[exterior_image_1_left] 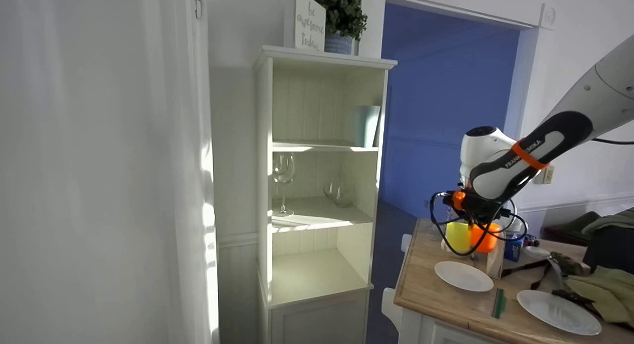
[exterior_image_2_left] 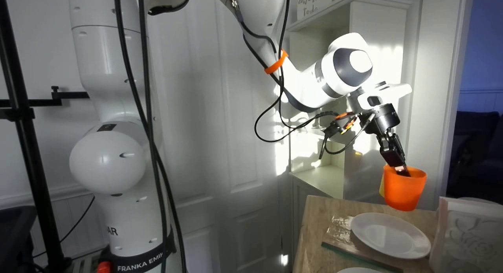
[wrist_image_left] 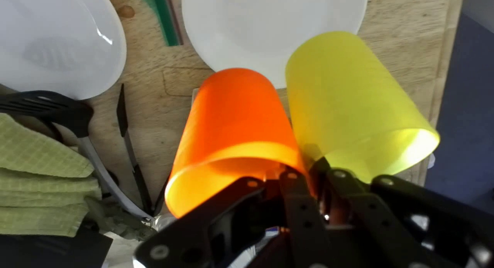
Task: Remove the plastic cups from the second shelf from the top and put them on the table
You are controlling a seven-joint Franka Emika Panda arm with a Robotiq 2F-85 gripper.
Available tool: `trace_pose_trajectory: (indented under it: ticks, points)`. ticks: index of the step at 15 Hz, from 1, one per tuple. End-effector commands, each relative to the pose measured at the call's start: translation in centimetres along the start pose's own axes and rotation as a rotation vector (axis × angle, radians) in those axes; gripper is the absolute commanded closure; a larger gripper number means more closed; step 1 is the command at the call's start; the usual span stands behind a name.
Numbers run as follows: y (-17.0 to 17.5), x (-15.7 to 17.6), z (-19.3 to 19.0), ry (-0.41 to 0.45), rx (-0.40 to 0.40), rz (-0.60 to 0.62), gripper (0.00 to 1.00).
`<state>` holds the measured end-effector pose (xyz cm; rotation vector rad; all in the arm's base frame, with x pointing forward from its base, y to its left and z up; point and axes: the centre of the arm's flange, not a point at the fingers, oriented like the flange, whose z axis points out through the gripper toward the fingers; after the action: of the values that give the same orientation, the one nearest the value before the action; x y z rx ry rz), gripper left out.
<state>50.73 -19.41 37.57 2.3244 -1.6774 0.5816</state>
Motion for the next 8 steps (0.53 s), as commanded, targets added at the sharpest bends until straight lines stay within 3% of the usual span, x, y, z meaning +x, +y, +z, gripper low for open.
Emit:
trace_pose_trajectory:
  ticks: [1,8]
  points:
    - [0.1,1.7,1.8,0.009,0.022,-0.076,0.98]
    - [-1.7,2.1,4.6,0.026,0.116,-0.204,0.98]
